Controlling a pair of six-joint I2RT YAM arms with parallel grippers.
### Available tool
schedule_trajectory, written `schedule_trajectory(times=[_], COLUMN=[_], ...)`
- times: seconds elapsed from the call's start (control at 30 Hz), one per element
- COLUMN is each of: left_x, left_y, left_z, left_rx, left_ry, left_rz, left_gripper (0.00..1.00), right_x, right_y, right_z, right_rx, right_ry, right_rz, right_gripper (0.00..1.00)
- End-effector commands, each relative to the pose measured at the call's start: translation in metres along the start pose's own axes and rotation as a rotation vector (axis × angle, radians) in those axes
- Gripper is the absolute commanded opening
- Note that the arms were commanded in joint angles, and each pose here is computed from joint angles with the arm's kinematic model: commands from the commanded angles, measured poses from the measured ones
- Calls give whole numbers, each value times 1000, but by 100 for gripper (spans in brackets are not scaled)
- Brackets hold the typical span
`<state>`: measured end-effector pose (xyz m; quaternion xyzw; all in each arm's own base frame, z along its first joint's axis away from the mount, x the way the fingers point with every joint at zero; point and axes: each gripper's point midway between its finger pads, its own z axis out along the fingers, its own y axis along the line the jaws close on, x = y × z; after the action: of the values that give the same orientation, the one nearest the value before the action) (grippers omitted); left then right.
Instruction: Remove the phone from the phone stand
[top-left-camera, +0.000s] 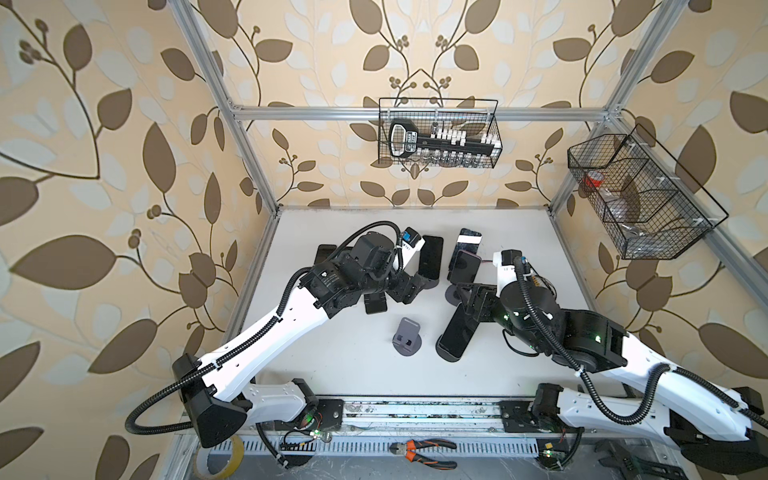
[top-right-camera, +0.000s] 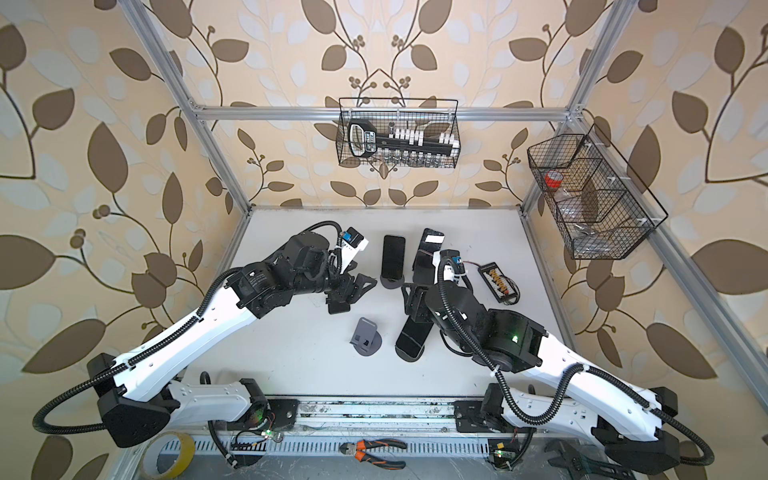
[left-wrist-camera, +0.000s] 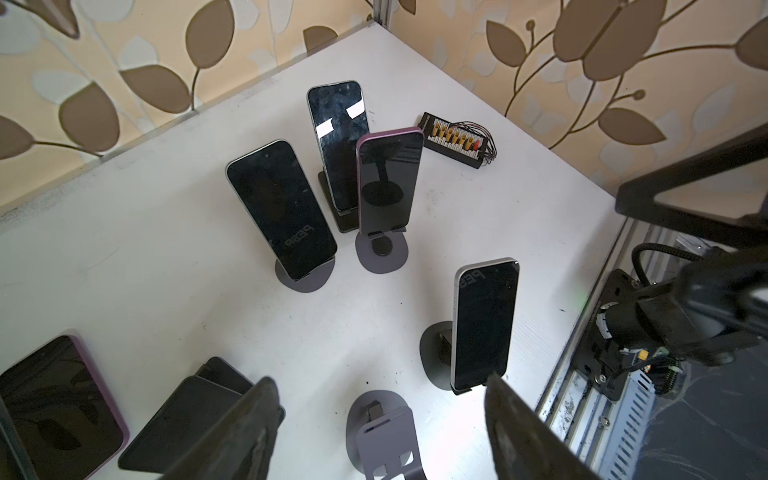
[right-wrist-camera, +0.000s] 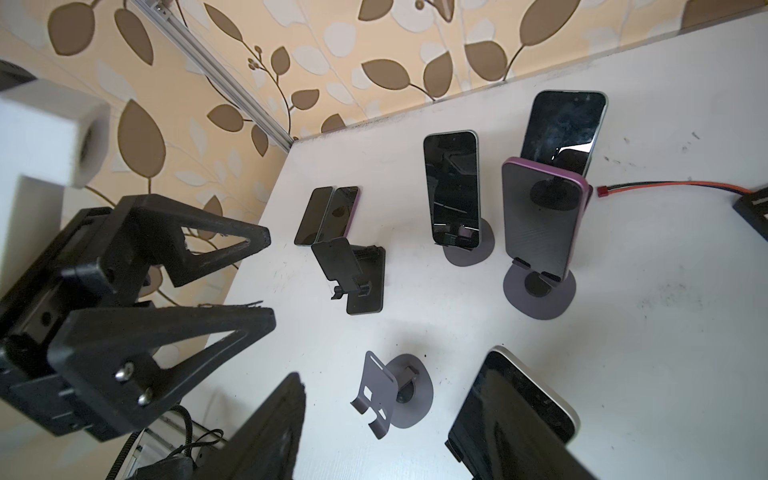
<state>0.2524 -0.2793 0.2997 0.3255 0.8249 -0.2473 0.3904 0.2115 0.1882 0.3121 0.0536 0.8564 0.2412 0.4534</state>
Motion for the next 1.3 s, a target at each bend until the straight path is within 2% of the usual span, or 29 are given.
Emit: schedule_trajectory(times=[0.0,0.33,0.67,0.93,1.27], left_x=[-10,-11,-5,11,35], left_y=[-12,-30,-52,-63,-73], left_z=[0,10,25,31,42], left_rx=[51,87,113,132,135], left_ry=[-35,-35,-11,35,88], left_rz=[-9,-10,9,0,10], left_gripper=[78,78,78,78,78], right_x=[13,32,31,39,55], right_y=[-22,-36,-45,-57,-62], right_z=[-1,-5,-7,-4,-2], right_rx=[72,108,131,164,162], right_ry=[28,118,91,88,151], right_rz=[-15,-53,-3,6,-18], right_gripper=[69,69,70,70,70])
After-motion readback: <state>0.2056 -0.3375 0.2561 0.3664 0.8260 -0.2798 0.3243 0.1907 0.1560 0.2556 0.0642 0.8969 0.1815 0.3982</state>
